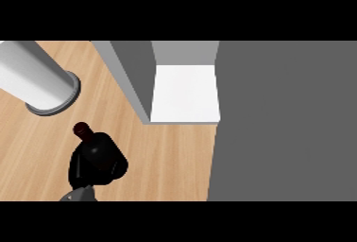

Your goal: Pick up the wine, place it into the cabinet and close the cabinet

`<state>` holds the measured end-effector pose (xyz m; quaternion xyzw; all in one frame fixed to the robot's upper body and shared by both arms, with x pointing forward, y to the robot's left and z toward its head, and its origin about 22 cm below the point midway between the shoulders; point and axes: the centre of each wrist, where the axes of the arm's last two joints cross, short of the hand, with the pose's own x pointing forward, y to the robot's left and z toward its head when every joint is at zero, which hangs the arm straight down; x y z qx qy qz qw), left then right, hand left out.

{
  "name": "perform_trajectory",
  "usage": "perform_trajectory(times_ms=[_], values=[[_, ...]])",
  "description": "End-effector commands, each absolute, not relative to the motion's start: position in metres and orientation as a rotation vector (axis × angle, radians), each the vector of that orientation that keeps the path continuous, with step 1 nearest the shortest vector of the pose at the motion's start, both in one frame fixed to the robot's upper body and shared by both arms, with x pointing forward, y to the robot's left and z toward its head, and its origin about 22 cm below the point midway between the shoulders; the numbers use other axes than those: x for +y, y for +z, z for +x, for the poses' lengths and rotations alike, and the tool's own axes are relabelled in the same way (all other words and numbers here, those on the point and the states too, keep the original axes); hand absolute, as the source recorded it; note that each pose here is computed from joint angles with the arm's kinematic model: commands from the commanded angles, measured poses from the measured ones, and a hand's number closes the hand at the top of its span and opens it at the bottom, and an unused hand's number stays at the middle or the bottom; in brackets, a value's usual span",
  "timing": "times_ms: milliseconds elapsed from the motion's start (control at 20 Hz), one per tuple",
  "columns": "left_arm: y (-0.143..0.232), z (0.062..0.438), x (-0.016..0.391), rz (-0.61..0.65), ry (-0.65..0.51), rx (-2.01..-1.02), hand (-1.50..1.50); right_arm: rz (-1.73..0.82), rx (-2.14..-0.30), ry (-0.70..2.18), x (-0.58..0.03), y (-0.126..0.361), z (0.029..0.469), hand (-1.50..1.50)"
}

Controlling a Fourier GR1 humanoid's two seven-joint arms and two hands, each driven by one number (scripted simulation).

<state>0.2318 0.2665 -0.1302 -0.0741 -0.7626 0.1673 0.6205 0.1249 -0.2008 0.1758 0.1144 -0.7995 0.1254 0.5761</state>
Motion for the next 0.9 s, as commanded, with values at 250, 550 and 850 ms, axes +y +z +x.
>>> perform_trajectory(times_ms=[250,550,850], values=[[-0.068,0.237,0.222,-0.315,0.276,-1.795,1.50,0.325,-1.943,0.275,-0.207,0.207,0.091,-1.50],[-0.019,0.225,0.181,-0.312,0.237,-1.830,1.50,0.327,-1.933,0.294,-0.214,0.207,0.087,-1.50],[0.032,0.240,0.150,-0.324,0.243,-1.789,1.50,0.323,-1.926,0.294,-0.220,0.201,0.095,-1.50]])
